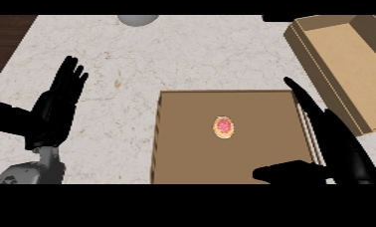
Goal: Pick the cupcake from the tray and place it in the cardboard box
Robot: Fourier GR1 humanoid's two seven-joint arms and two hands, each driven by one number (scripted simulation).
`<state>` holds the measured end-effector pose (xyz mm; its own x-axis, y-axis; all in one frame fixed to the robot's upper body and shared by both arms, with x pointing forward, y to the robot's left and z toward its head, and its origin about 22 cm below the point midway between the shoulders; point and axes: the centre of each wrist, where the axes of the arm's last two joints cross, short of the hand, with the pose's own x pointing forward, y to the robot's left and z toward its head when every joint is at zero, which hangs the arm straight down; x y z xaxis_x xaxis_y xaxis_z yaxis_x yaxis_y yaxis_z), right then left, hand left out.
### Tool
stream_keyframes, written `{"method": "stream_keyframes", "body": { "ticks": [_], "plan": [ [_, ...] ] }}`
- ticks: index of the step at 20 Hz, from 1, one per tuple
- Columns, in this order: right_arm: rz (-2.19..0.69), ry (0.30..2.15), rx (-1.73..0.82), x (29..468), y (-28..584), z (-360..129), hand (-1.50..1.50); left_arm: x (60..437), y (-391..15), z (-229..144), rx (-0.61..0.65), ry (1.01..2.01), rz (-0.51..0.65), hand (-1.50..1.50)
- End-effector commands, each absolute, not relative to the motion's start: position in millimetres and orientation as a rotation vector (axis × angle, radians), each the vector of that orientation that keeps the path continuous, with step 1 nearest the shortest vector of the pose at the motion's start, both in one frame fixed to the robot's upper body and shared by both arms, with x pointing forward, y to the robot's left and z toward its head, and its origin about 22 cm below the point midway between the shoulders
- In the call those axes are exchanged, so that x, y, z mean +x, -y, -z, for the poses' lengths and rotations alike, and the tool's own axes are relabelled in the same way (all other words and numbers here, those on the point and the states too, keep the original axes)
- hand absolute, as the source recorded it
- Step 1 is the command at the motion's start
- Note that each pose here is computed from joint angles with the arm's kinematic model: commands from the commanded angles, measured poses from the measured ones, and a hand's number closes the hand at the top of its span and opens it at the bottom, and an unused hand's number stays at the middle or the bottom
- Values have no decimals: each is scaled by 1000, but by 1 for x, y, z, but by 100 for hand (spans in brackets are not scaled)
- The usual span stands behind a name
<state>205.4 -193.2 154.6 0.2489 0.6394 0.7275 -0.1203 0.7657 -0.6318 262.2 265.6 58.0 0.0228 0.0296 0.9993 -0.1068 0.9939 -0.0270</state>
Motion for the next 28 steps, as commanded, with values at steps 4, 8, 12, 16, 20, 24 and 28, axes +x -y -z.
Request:
{"method": "stream_keyframes", "body": {
  "ticks": [4, 8, 12, 16, 20, 24, 28],
  "plan": [
    [-540, 1108, -477, 210, 173, -152, -150, 281, -254, -62, 84, 1536, -115, 0],
    [-529, 1084, -477, 221, 169, -131, -150, 269, -279, -76, 64, 1545, -112, 0],
    [-518, 1111, -519, 220, 140, -127, -150, 267, -264, -52, 58, 1551, -99, 0],
    [-513, 1106, -524, 235, 156, -114, -150, 284, -253, -67, 73, 1544, -101, 0],
    [-496, 1093, -506, 228, 149, -102, -150, 274, -257, -65, 79, 1562, -110, 0],
    [-509, 1078, -496, 232, 147, -74, -150, 262, -265, -62, 78, 1556, -114, 0],
    [-532, 1063, -530, 242, 142, -88, -150, 265, -260, -79, 76, 1559, -122, 0]
  ]
}}
